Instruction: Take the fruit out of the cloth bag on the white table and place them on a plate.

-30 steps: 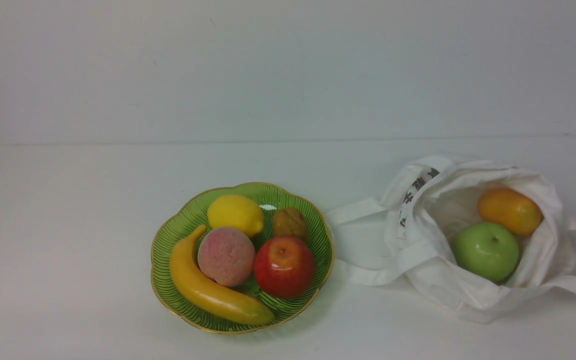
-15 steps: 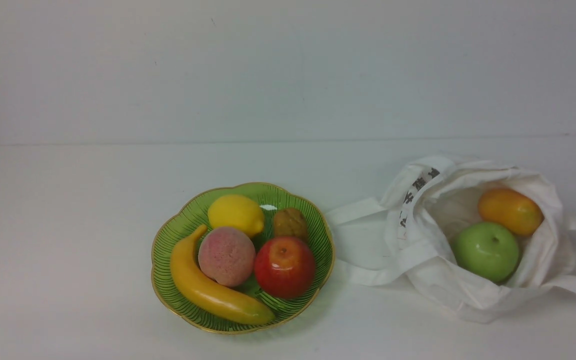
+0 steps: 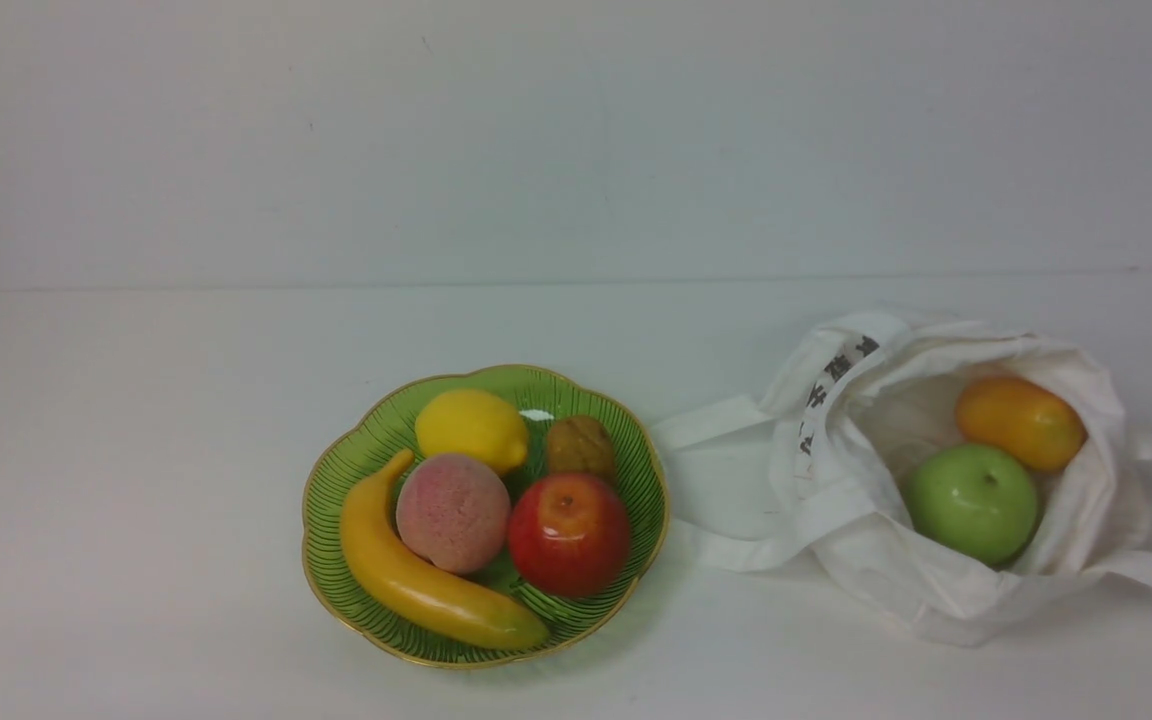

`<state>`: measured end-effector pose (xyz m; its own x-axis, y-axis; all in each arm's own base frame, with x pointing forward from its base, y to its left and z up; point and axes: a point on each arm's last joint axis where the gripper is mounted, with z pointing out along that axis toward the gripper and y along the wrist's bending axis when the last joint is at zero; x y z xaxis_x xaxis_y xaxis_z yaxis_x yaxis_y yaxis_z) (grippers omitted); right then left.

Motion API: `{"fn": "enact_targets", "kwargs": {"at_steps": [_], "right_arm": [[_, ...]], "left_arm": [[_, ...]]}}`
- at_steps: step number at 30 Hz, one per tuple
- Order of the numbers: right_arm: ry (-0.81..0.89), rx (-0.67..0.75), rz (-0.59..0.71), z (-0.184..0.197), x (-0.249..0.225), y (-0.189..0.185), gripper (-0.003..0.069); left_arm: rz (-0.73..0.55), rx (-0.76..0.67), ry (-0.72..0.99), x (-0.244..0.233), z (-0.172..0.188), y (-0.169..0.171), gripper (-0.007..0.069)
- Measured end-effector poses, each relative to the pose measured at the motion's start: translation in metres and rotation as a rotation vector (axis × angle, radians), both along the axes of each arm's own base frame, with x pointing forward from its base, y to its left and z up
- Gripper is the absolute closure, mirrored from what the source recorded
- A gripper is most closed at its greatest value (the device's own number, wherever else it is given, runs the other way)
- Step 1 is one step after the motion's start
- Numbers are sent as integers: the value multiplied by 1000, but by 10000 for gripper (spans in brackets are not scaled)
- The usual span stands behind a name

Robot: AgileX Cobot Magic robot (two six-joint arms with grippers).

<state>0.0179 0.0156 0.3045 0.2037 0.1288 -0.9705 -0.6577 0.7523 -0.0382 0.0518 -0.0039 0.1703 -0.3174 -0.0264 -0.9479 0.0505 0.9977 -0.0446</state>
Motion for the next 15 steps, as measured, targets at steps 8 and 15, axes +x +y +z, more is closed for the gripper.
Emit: {"fn": "enact_targets", "kwargs": {"at_steps": [8, 15], "right_arm": [[137, -168, -403, -61, 26, -1, 673], [397, -219, -706, -123, 37, -16, 673]], "left_arm": [[0, 0, 0, 0, 0, 0, 633], [0, -1, 0, 0, 0, 0, 633]]}}
